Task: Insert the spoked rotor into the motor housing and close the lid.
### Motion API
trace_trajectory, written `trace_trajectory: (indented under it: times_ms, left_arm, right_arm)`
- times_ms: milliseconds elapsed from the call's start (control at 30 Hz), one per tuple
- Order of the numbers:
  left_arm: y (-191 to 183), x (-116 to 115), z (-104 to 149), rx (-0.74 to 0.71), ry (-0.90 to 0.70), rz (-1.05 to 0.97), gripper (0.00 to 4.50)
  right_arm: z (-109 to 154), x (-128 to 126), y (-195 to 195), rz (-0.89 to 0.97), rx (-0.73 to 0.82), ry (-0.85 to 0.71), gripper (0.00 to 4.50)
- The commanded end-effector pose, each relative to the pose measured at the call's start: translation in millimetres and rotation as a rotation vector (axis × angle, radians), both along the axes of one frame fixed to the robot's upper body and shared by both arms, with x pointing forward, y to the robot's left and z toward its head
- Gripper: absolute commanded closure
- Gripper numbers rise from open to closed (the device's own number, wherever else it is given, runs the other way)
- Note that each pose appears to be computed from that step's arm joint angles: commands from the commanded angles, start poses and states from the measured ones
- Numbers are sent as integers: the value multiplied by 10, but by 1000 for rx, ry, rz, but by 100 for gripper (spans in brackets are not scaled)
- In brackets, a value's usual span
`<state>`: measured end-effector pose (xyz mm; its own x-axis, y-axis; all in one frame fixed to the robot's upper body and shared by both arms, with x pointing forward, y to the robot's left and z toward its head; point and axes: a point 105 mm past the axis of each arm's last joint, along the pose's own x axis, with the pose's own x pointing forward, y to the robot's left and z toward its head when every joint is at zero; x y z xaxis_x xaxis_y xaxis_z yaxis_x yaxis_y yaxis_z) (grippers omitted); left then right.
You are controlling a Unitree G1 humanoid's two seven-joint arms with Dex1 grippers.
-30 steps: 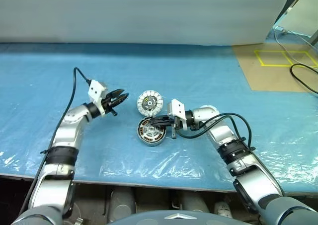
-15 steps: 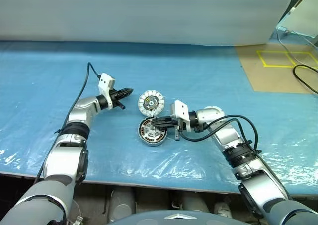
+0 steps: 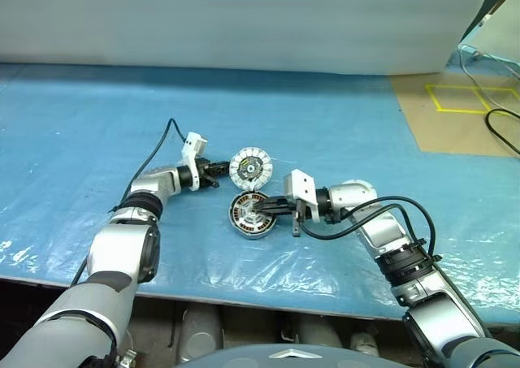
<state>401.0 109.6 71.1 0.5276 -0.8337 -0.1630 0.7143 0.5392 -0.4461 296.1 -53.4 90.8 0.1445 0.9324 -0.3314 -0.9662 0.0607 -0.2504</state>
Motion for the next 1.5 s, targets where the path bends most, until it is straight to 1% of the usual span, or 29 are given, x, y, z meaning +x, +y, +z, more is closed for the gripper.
trace_trajectory:
  times_ms: [33,133,267,533,633,767,833,900,1033,1200,1400,1500]
  left_arm:
    - [-82,70,139,-46,-36,14,446]
    - [-206,48,173,-78,-39,-28,446]
    - [-345,45,303,-129,-60,-79,446]
    - [-505,-73,471,-94,-132,-283,446]
    - [-534,-168,423,-41,-142,-380,446]
    - [-592,-413,259,67,-157,-600,446]
    - [-619,-454,300,73,-178,-654,446]
    - [-640,-449,353,70,-194,-665,446]
    - [-668,-414,413,75,-224,-653,446]
    - [-668,-409,384,79,-221,-639,446]
    - [-668,-451,328,92,-224,-661,446]
    - [-693,-508,360,84,-243,-712,446]
  right_arm:
    - [130,-7,-17,-5,36,-36,450]
    - [130,-11,-27,-12,33,-37,450]
    - [131,-4,-52,-29,30,-37,450]
    - [128,8,-116,-62,23,-37,450]
    - [133,16,-135,-79,25,-40,450]
    - [161,32,-173,-93,22,-63,450]
    - [220,18,-219,-88,23,-88,450]
    - [280,-4,-265,-87,33,-89,450]
    - [389,-192,-509,-63,7,-8,450]
    - [303,-437,-837,-86,-85,116,450]
    - [309,-455,-951,-174,-64,151,450]
    - [269,-437,-1052,-223,-77,157,450]
